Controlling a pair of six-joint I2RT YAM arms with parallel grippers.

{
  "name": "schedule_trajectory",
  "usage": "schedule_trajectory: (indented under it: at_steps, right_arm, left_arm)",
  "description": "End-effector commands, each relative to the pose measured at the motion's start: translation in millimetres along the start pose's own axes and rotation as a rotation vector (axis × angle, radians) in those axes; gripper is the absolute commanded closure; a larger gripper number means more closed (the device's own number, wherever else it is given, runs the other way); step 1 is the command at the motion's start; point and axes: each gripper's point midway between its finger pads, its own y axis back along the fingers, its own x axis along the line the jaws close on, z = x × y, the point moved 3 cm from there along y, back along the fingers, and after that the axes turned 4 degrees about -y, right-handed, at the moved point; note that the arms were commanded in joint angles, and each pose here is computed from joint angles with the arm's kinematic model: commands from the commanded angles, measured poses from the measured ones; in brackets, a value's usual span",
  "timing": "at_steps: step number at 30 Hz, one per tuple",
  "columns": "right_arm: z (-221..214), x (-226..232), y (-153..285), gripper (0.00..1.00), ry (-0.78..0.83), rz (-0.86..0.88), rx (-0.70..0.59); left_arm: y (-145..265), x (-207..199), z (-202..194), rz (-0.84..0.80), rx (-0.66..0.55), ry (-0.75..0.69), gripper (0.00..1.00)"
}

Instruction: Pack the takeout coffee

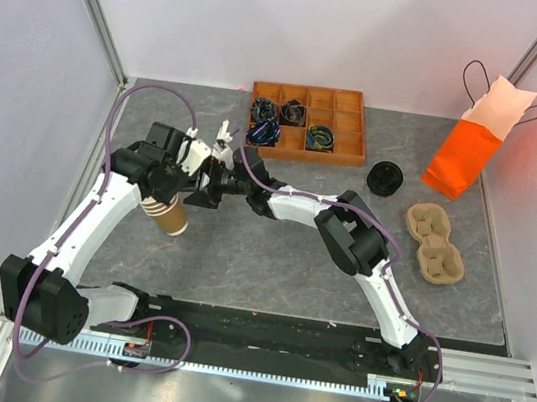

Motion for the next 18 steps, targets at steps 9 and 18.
schedule_trajectory:
  at_steps: [9, 18]
  right_arm:
    - [13.4, 27.8, 20.6, 0.02, 0.021, 0.12, -0.025]
    - [8.0, 18.0, 10.3, 0.03, 0.018, 0.075, -0.017]
  left_arm:
    - [5.7, 12.8, 17.1, 0.059, -0.059, 0.037, 0.98]
    - [7.3, 12.0, 21.0, 0.046, -0.071, 0.037, 0.98]
